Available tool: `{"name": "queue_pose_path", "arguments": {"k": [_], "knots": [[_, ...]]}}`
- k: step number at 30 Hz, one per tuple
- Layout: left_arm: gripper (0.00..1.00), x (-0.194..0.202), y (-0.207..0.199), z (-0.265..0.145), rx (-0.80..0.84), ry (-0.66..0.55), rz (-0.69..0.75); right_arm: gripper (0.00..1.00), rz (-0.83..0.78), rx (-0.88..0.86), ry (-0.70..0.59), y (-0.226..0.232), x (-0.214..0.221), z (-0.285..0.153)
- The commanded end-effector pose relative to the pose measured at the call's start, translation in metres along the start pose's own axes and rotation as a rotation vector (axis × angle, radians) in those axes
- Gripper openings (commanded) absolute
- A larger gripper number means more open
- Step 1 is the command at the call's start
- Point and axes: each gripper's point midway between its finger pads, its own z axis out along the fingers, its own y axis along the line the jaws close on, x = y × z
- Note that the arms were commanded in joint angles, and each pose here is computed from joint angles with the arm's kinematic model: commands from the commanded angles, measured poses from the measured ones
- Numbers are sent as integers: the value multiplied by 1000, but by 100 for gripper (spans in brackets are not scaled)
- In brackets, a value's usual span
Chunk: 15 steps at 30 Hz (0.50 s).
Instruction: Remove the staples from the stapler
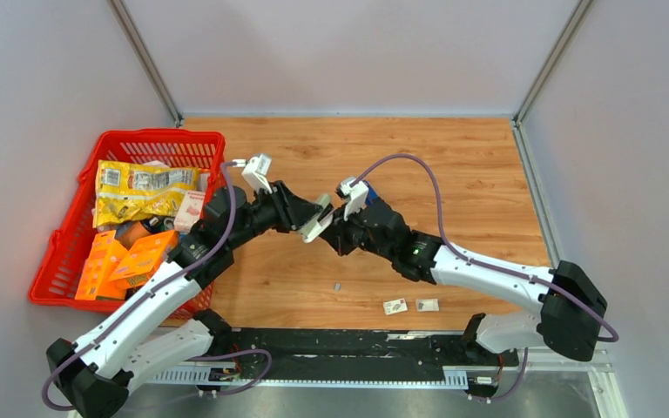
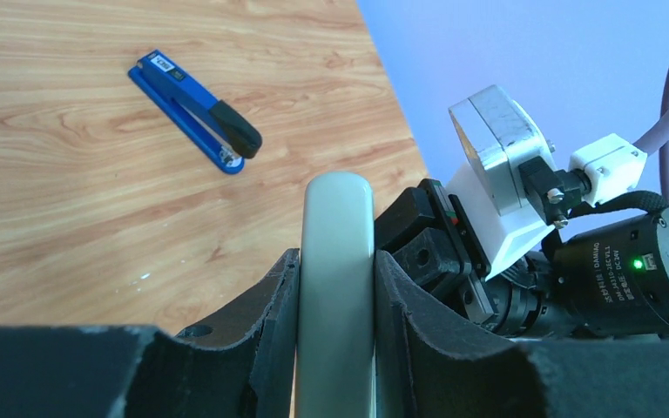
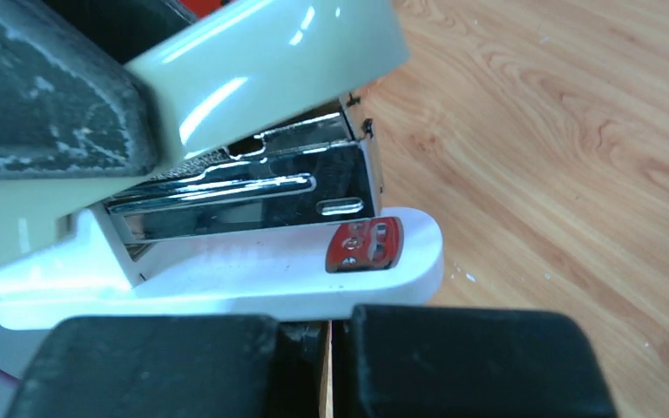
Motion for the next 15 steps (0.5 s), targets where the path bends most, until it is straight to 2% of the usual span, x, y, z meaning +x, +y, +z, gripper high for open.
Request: {"name": "queue_pose_path", "arguments": {"k": [1,10,15], "knots": [[0,-6,-31,-10,140,-12,-71,0,-71,6,-151,11,-61,1],[0,28,-46,-7,254,185,-111,0,-227,-86,-139,36,-88,-8],[0,46,-63,-6,387,294,-140,0,-265,-137,-147,46,-95,-11]]}}
